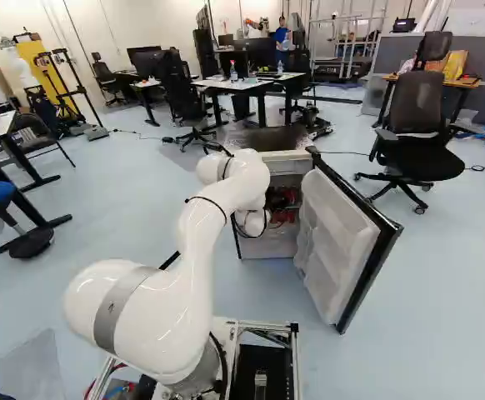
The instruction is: Grab a drink from the fridge
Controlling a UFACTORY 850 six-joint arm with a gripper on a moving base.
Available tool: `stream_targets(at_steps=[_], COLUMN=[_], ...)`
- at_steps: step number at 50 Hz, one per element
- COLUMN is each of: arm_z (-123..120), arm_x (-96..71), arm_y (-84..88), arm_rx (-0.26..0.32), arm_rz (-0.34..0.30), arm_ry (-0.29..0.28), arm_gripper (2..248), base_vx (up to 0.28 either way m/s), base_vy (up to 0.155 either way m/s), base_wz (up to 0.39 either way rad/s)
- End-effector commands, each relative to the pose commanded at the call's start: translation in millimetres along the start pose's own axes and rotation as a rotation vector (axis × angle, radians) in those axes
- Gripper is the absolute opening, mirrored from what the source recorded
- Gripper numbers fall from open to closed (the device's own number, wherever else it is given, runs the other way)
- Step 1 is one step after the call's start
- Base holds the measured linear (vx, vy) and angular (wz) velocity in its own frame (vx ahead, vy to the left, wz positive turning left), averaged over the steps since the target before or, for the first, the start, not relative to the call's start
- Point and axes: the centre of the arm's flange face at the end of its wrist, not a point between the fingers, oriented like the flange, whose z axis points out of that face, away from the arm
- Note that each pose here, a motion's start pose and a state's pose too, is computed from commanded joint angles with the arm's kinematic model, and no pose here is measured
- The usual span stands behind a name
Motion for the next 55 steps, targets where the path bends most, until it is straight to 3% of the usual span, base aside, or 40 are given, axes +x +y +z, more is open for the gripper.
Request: stream_targets(at_steps=[43,44,48,49,53,54,55], arm_z=[18.4,18.4,18.4,18.4,18.4,18.4,18.4], arm_x=[-5.4,-5.4,-5.4,-5.4,-5.4,-5.4,-5.4], arm_y=[3.7,3.7,3.7,3.7,3.7,3.7,3.7], arm_rx=[-0.006,-0.006,-0.006,-0.006,-0.006,-0.006,-0.006], arm_rz=[0.006,0.006,0.006,0.006,0.006,0.006,0.006], arm_ry=[0.039,0.039,0.039,0.039,0.039,0.039,0.039], arm_gripper=[188,164,164,125,125,99,99], base_vx=[0.0,0.0,0.0,0.0,0.0,0.0,0.0], base_vy=[0.0,0.0,0.0,0.0,0.0,0.0,0.0], base_wz=[0.0,0.0,0.0,0.0,0.0,0.0,0.0])
